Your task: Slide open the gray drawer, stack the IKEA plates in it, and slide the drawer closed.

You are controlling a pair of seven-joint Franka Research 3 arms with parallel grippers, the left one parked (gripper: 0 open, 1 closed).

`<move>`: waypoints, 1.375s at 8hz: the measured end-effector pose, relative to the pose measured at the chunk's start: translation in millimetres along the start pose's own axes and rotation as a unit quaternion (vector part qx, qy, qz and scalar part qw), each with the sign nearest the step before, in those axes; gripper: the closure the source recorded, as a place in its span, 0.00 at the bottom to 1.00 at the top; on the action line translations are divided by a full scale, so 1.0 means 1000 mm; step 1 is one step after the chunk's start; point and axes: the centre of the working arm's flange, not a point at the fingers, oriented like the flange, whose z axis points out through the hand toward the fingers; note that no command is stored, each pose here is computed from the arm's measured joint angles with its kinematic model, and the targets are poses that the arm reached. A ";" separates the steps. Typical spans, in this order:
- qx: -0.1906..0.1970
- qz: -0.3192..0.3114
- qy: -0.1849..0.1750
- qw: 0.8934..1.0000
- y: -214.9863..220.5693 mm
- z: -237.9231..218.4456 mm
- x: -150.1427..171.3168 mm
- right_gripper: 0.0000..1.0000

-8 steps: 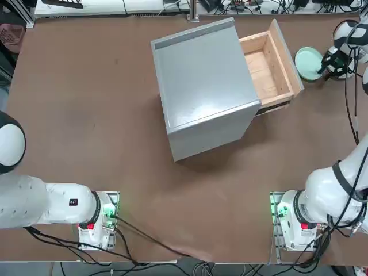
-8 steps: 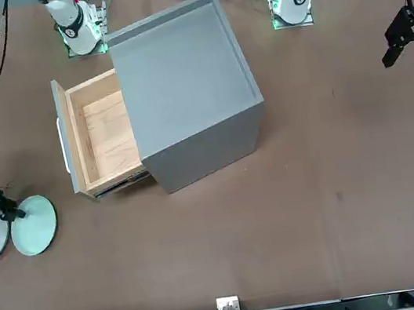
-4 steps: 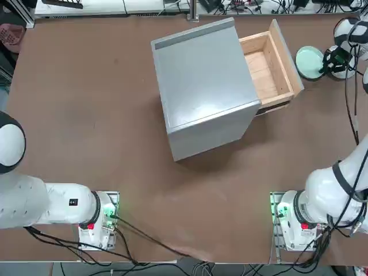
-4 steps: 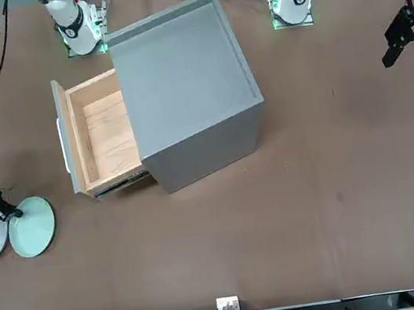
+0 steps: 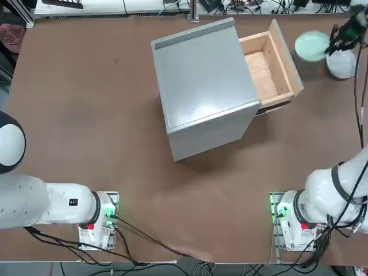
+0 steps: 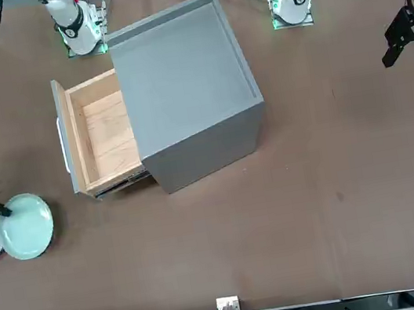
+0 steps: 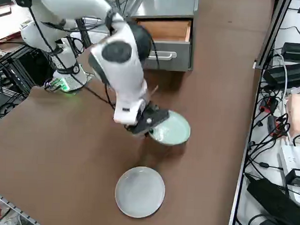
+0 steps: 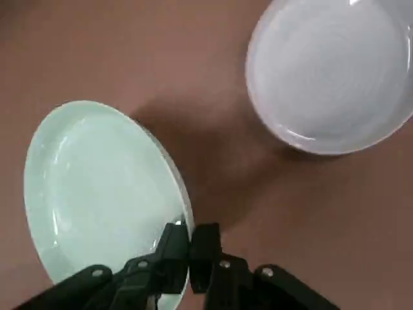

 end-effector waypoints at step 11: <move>-0.006 -0.242 -0.099 0.965 -0.227 -0.170 -0.252 1.00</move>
